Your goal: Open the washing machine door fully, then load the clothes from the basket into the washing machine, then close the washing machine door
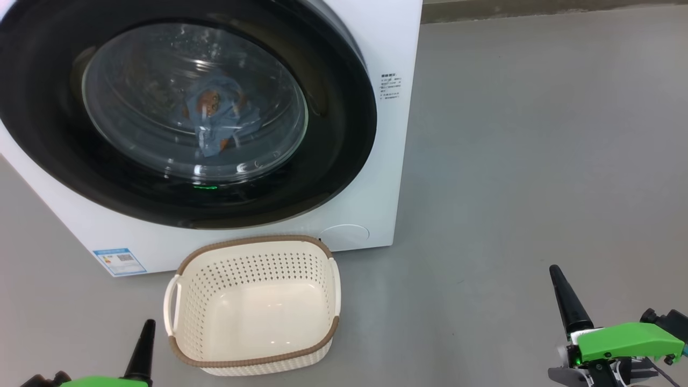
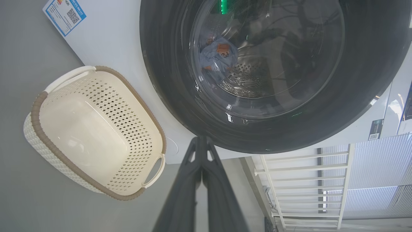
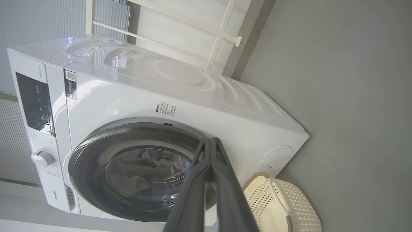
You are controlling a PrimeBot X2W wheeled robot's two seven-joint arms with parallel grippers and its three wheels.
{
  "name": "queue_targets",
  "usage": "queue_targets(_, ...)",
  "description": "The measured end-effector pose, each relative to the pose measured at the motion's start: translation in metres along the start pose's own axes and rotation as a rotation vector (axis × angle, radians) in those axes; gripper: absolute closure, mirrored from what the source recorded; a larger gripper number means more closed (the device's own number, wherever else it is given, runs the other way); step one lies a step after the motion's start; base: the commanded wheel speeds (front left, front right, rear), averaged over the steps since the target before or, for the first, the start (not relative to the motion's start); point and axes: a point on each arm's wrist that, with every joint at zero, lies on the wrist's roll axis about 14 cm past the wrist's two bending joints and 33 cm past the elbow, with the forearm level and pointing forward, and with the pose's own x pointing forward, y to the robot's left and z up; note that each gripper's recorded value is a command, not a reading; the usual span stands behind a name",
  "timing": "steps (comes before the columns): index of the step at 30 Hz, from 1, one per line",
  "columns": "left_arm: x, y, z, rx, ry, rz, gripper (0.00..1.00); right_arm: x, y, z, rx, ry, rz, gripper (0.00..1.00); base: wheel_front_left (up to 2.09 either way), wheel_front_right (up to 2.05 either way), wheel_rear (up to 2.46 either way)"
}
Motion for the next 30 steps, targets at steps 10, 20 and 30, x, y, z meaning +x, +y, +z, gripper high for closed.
queue_targets(10,0.001,-0.007,0.003,-0.098,-0.001,-0.021,1.00,0.000,0.006,0.003,0.099,-0.006,0.019,1.00,0.00,0.00,0.00)
queue_targets(20,0.000,-0.012,0.005,-0.194,0.003,-0.043,1.00,-0.002,0.010,0.002,0.199,-0.004,0.035,1.00,0.00,0.00,0.00)
queue_targets(30,0.001,-0.023,0.008,-0.301,0.006,-0.080,1.00,-0.003,0.015,0.004,0.299,-0.005,0.059,1.00,0.00,0.00,0.00)
